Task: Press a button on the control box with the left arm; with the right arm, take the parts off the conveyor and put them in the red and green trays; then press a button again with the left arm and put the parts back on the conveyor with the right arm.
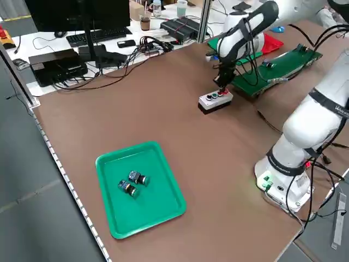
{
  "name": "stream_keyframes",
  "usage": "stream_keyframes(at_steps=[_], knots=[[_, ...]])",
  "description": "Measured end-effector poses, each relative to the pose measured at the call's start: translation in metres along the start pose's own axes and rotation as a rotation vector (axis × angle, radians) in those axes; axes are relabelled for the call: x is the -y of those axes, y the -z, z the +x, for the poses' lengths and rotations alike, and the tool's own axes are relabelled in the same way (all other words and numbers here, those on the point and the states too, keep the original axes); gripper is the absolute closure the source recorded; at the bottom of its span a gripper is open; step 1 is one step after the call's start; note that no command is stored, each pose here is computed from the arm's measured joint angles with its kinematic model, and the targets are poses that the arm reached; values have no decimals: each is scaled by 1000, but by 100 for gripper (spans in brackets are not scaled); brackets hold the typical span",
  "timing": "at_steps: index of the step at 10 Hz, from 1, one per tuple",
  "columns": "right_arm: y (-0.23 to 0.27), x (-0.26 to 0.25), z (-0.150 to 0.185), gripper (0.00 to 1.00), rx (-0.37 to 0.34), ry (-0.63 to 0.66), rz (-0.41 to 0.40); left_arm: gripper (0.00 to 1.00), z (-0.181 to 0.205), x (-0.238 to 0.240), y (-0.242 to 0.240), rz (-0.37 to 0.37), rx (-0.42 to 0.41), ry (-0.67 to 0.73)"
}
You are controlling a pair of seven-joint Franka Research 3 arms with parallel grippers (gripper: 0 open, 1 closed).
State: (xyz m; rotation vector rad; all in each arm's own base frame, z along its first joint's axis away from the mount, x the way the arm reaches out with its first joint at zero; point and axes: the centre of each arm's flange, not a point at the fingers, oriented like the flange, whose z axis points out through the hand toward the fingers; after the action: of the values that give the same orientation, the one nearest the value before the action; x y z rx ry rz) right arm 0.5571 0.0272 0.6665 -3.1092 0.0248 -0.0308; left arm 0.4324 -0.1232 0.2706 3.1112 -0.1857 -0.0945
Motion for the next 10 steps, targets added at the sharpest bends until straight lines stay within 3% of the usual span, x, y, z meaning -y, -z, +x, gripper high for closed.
stream_keyframes(at_steps=[10], knots=[[0, 0, 0, 1, 0, 0, 0, 99, 4, 1, -9, -7, -15, 3]])
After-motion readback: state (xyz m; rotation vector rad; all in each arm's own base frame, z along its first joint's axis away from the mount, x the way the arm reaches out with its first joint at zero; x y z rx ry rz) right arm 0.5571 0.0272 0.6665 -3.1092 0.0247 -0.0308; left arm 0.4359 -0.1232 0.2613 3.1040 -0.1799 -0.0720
